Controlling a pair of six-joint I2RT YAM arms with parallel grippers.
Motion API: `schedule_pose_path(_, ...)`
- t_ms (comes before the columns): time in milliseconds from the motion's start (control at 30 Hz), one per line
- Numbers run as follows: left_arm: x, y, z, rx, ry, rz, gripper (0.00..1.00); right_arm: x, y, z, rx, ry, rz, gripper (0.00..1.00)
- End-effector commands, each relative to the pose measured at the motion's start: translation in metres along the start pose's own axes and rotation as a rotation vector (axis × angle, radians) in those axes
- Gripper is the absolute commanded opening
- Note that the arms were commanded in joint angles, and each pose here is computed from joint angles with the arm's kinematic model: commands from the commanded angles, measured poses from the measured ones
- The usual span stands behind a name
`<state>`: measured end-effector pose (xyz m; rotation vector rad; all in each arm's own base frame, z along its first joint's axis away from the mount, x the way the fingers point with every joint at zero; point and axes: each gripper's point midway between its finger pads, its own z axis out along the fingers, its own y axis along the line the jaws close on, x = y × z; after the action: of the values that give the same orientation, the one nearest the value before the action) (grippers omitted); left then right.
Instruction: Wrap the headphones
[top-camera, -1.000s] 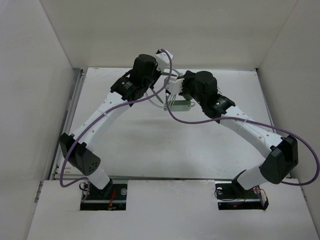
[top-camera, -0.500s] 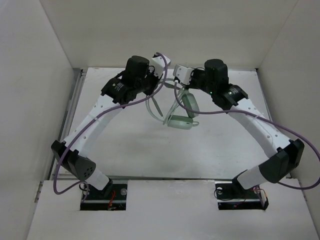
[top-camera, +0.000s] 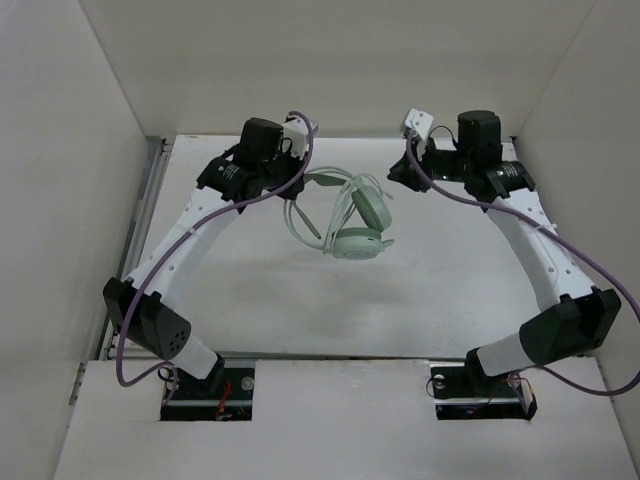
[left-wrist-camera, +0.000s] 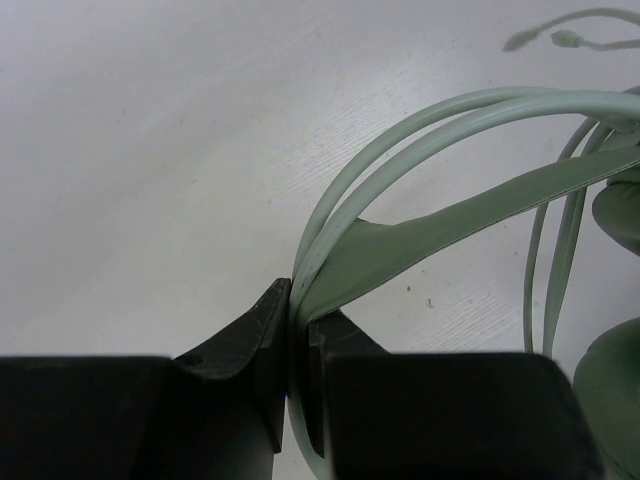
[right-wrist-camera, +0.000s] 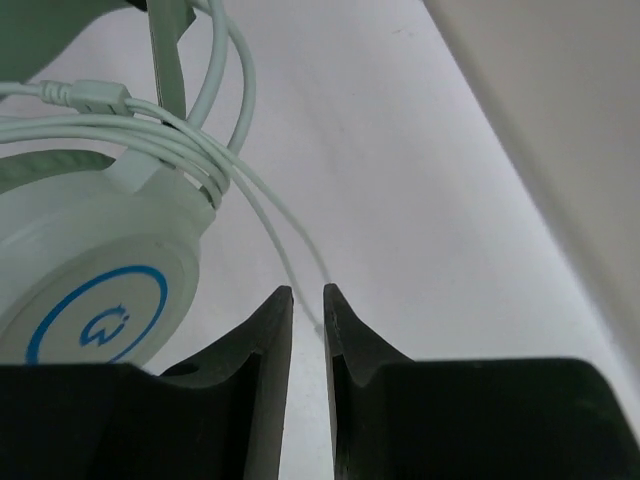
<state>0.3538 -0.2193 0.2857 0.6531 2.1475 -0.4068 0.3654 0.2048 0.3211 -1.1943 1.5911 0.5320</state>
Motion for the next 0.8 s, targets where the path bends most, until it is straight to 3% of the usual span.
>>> schedule_pose_path(0,-0.019,0.005,-0.007,-0.016,-0.120,-0.119,0.00,-0.034,0.009,-0.012,-0.041,-0.196,0.211,0.24)
schedule_pose_path(200,0.009,0.025,0.037,-0.095,-0.111,-0.229,0.00,-0.036,-0.021,-0.035,0.084,-0.422,0.599,0.28)
schedule_pose_path(267,0.017,0.024,0.054,-0.093,-0.096,-0.258,0.00,-0.038,-0.018,-0.046,0.093,-0.459,0.594,0.28)
schedule_pose_path(533,0.065,0.027,0.134,-0.110,0.003,-0.388,0.00,-0.011,-0.017,-0.061,0.188,-0.410,0.583,0.29)
schedule_pose_path(767,0.088,0.059,0.186,-0.197,0.051,-0.413,0.00,0.002,-0.041,-0.095,0.326,-0.433,0.581,0.30)
